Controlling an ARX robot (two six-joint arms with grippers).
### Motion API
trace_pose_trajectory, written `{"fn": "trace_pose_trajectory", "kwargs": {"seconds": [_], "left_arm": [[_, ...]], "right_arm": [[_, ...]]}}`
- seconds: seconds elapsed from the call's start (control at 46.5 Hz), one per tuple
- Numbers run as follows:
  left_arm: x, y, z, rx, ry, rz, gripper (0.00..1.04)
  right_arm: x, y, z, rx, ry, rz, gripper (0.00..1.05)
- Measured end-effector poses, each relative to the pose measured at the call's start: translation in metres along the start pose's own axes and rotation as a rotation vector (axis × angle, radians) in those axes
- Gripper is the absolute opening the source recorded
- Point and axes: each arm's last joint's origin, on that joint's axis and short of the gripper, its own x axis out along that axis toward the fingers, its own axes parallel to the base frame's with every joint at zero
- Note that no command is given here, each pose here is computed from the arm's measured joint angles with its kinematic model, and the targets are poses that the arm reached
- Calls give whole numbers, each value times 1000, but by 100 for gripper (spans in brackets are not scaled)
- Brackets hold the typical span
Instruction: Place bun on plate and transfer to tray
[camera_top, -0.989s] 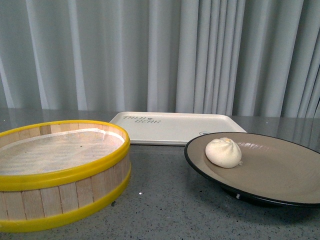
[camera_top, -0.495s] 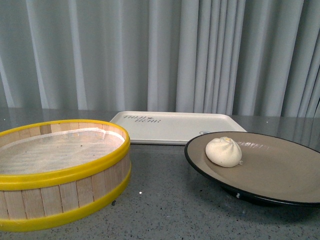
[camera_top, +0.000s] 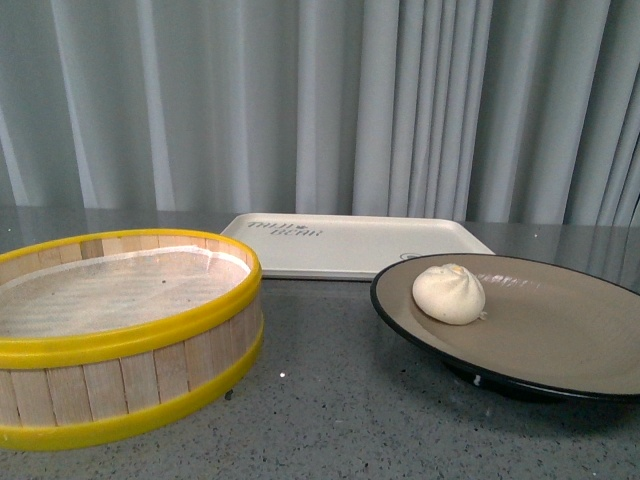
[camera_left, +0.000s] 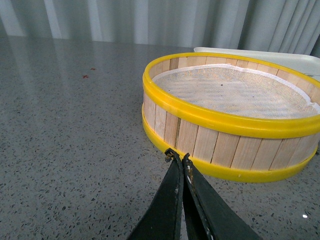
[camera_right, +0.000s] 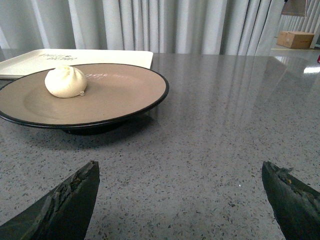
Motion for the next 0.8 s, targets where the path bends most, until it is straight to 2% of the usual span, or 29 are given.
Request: {"fn": "trace_pose_trajectory", "kwargs": {"seconds": [0.796], "left_arm": [[-23, 0, 3, 0, -9, 0, 4]], "right_arm": [[0, 0, 0, 0, 0, 0, 96]]}}
